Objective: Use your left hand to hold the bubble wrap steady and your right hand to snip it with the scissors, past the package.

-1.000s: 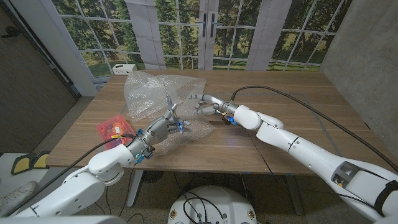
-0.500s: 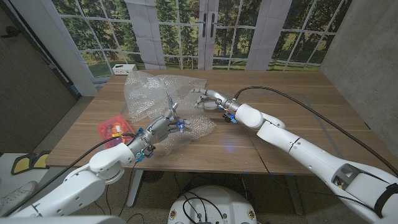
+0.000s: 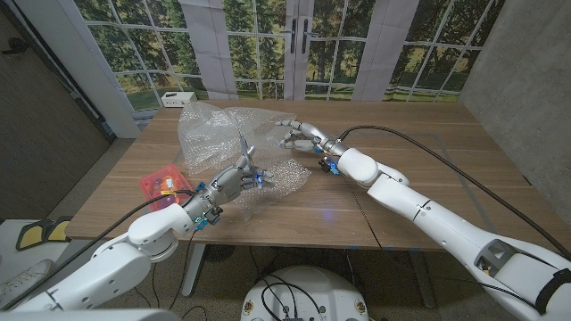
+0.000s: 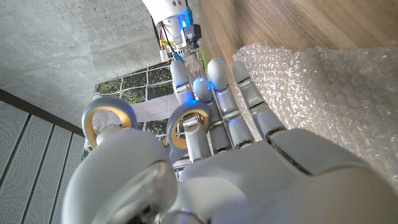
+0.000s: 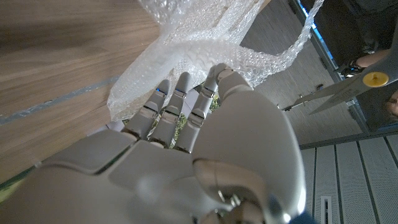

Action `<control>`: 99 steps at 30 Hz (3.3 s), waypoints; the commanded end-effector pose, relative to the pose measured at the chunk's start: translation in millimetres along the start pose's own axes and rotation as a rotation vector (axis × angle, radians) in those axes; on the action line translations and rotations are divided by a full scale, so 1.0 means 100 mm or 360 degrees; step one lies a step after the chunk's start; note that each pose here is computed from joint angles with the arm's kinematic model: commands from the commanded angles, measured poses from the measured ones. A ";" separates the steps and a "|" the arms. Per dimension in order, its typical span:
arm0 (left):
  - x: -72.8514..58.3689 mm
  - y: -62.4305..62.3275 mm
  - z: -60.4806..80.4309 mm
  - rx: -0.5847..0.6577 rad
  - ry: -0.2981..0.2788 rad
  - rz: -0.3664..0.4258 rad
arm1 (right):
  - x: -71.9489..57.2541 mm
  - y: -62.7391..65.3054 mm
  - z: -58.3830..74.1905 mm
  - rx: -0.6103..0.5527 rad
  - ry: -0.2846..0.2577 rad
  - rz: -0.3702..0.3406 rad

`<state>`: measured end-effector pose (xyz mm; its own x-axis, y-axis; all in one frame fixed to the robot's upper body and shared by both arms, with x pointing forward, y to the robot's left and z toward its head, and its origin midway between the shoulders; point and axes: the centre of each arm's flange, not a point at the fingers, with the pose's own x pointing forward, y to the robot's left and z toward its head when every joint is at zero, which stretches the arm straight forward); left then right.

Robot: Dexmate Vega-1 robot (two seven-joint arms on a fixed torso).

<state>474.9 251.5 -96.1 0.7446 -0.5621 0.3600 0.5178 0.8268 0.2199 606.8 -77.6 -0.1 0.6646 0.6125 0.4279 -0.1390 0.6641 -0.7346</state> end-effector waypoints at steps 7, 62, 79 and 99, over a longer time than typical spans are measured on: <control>0.03 0.01 0.02 0.0008 0.0007 -0.0007 | -0.06 -0.02 0.06 -0.0017 -0.0029 -0.0169; 0.01 -0.01 0.01 0.0006 -0.0015 -0.0013 | -0.16 0.17 0.41 -0.0680 -0.0072 -0.0375; 0.14 -0.05 -0.01 -0.0052 0.0036 -0.0181 | -0.11 0.16 0.37 -0.0561 -0.0031 -0.0375; 0.21 -0.14 -0.10 -0.0175 0.0084 -0.0296 | -0.07 0.14 0.34 -0.0501 -0.0020 -0.0436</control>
<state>486.1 234.1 -97.7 0.6742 -0.6764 0.2965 0.6512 0.7338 0.1936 572.7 -59.4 2.6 0.6396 0.4509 0.6226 0.2795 0.6181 -0.7348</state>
